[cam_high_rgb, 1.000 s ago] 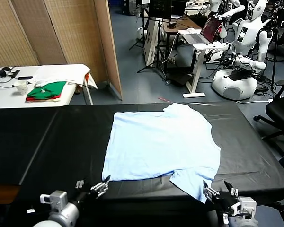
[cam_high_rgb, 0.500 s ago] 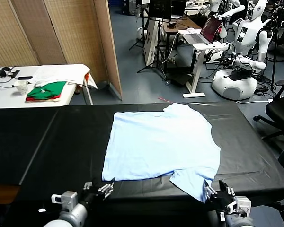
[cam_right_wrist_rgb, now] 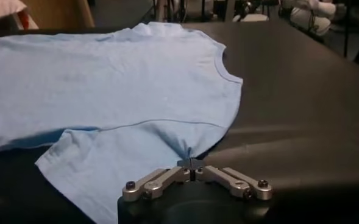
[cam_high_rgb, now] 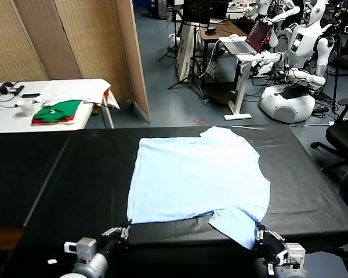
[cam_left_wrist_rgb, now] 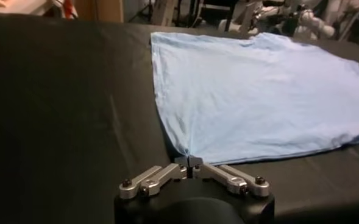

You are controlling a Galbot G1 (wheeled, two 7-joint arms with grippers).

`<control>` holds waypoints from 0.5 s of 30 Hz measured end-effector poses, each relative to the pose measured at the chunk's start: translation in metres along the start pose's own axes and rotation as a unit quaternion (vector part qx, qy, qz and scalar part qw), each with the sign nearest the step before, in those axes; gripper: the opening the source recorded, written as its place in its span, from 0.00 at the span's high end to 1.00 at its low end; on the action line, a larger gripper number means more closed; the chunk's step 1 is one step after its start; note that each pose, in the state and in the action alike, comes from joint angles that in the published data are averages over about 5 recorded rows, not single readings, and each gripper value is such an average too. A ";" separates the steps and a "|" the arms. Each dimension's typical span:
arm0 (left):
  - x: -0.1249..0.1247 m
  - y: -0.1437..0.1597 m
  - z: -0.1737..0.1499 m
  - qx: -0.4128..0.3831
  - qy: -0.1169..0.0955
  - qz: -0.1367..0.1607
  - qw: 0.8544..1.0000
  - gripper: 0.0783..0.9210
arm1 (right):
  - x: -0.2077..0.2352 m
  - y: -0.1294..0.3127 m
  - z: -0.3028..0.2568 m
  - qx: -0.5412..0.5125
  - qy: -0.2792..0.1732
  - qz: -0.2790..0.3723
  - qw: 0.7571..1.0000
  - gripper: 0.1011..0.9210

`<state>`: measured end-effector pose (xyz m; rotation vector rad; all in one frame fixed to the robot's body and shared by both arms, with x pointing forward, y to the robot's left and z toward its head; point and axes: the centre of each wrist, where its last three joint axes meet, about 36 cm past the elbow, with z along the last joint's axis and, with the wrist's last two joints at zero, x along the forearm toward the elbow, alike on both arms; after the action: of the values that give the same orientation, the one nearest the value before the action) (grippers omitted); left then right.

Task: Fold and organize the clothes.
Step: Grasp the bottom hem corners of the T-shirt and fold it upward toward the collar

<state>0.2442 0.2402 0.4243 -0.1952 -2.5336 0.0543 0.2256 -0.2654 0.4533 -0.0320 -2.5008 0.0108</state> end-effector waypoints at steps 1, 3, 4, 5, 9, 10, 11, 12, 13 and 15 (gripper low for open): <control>0.004 0.000 0.000 -0.003 -0.001 -0.005 1.000 0.91 | 0.003 0.001 -0.001 0.001 0.001 -0.001 1.000 0.95; 0.013 0.000 0.001 -0.008 -0.005 -0.012 1.000 0.91 | 0.008 0.003 -0.002 0.002 0.001 -0.004 1.000 0.95; 0.018 0.000 0.002 -0.010 -0.006 -0.015 1.000 0.91 | 0.010 0.004 -0.003 0.003 0.000 -0.006 1.000 0.95; 0.022 0.001 0.002 -0.011 -0.007 -0.017 1.000 0.91 | 0.011 0.004 -0.003 0.003 -0.001 -0.008 1.000 0.95; 0.038 0.000 0.001 -0.015 -0.011 -0.026 1.000 0.91 | 0.012 0.004 -0.006 -0.002 -0.018 -0.021 1.000 0.95; 0.040 0.000 0.000 -0.015 -0.013 -0.027 0.999 0.91 | 0.011 0.003 -0.007 -0.004 -0.027 -0.026 0.999 0.95; 0.042 -0.001 0.000 -0.014 -0.016 -0.027 0.999 0.91 | 0.011 0.002 -0.008 -0.005 -0.037 -0.030 0.999 0.95; 0.044 -0.001 -0.001 -0.013 -0.019 -0.028 0.999 0.91 | 0.010 0.001 -0.010 -0.006 -0.049 -0.034 0.998 0.95; 0.044 -0.002 -0.001 -0.011 -0.024 -0.027 0.999 0.91 | 0.008 0.000 -0.011 -0.007 -0.060 -0.037 0.997 0.95; 0.043 -0.003 -0.002 -0.006 -0.036 -0.024 0.999 0.91 | 0.003 -0.002 -0.013 -0.006 -0.081 -0.040 0.996 0.95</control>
<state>0.2096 0.2436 0.4501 -0.1392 -2.6101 0.0288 0.2314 -0.2675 0.4656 0.0676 -2.6629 -0.0376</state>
